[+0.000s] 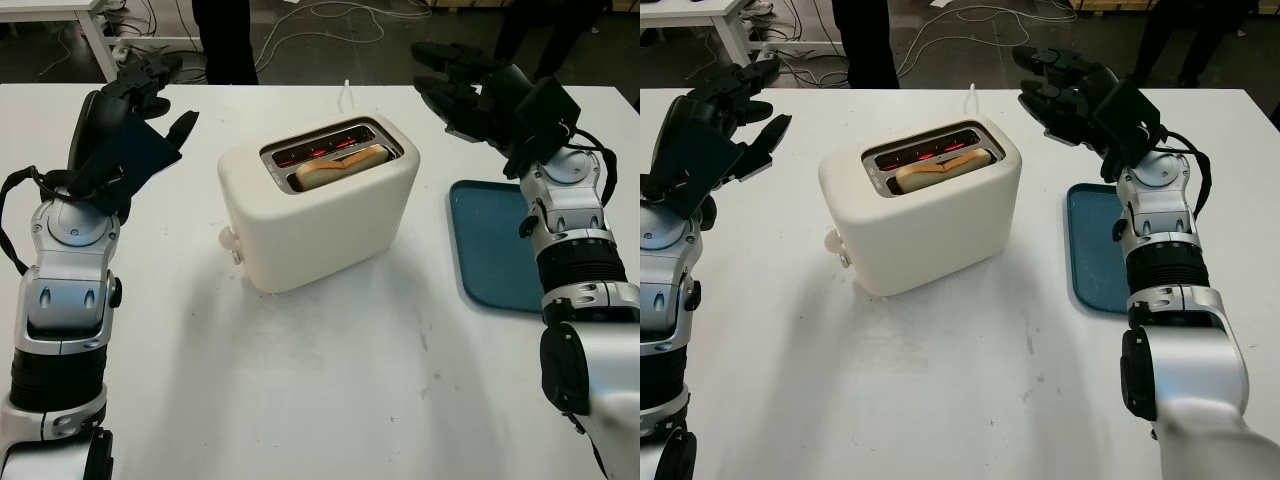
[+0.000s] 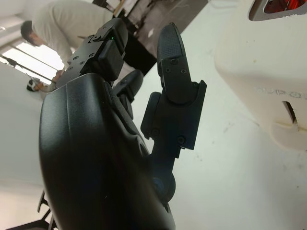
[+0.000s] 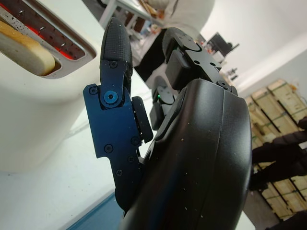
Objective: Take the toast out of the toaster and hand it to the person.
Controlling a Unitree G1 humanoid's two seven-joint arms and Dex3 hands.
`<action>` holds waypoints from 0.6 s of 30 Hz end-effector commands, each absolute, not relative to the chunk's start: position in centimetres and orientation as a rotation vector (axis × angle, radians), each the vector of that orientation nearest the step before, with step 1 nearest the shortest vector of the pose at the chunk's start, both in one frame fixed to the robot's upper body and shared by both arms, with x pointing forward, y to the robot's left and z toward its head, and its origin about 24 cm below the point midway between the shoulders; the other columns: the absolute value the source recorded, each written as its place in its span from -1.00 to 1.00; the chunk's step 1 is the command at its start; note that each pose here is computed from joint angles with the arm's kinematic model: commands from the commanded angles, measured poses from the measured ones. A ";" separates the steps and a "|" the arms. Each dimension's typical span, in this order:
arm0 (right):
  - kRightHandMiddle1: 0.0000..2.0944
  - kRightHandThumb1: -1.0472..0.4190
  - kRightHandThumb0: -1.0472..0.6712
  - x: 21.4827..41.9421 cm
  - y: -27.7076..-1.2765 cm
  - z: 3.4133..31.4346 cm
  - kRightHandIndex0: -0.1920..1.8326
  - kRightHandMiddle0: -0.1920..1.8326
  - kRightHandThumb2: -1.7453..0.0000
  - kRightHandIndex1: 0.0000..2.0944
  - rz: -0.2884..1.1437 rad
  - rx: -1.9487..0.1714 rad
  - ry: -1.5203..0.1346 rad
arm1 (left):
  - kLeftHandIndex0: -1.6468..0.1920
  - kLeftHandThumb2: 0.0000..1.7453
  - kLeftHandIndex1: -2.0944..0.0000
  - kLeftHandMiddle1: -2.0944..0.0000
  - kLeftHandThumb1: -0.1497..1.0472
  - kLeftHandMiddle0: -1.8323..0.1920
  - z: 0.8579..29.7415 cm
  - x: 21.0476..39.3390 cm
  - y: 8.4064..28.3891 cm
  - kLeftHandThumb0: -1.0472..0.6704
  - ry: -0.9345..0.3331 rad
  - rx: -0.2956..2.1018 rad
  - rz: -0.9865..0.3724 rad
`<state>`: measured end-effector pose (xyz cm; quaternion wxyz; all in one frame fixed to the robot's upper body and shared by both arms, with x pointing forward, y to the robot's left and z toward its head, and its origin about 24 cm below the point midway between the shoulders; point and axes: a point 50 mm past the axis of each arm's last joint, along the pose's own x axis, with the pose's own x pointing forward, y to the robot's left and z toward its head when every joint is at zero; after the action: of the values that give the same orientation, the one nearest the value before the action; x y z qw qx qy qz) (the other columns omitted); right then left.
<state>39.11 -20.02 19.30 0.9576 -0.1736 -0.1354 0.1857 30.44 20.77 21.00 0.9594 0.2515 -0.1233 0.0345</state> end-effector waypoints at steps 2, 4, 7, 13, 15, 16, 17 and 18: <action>-0.99 -0.83 -0.52 39.0 -20.0 18.9 -0.44 -0.37 0.56 -1.00 0.372 -0.345 -0.253 | 0.38 -0.46 0.89 0.13 0.79 0.77 21.4 30.4 20.8 -0.35 -0.266 0.510 0.076; -1.00 -0.83 -0.51 39.0 -20.0 18.9 -0.45 -0.38 0.57 -1.00 0.373 -0.341 -0.251 | 0.37 -0.46 0.89 0.13 0.79 0.77 21.4 30.4 20.8 -0.34 -0.266 0.508 0.078; -0.99 -0.83 -0.51 39.0 -20.0 18.9 -0.44 -0.38 0.56 -0.99 0.372 -0.344 -0.255 | 0.38 -0.45 0.89 0.14 0.79 0.78 21.4 30.4 20.8 -0.33 -0.260 0.502 0.074; -0.99 -0.83 -0.53 39.0 -20.1 18.8 -0.43 -0.37 0.55 -0.99 0.370 -0.356 -0.259 | 0.38 -0.46 0.89 0.14 0.79 0.77 21.4 30.4 20.8 -0.33 -0.264 0.510 0.076; -0.99 -0.83 -0.53 39.0 -20.1 18.8 -0.43 -0.37 0.55 -0.99 0.372 -0.352 -0.254 | 0.37 -0.47 0.88 0.14 0.79 0.76 21.4 30.4 20.8 -0.34 -0.261 0.508 0.081; -0.99 -0.83 -0.53 39.0 -20.1 18.8 -0.43 -0.37 0.55 -0.99 0.372 -0.353 -0.255 | 0.37 -0.47 0.88 0.14 0.79 0.76 21.4 30.4 20.8 -0.34 -0.260 0.506 0.081; -0.99 -0.83 -0.53 39.0 -20.1 18.8 -0.43 -0.37 0.55 -0.99 0.373 -0.353 -0.256 | 0.37 -0.47 0.89 0.15 0.79 0.76 21.4 30.4 20.8 -0.34 -0.259 0.505 0.079; -0.99 -0.83 -0.53 39.0 -20.0 18.8 -0.43 -0.37 0.55 -0.99 0.373 -0.347 -0.254 | 0.37 -0.47 0.89 0.15 0.79 0.76 21.4 30.4 20.8 -0.33 -0.260 0.506 0.078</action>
<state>39.10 -20.05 19.15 0.9588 -0.1732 -0.1286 0.1848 30.45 20.78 20.99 0.9595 0.2512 -0.1226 0.0347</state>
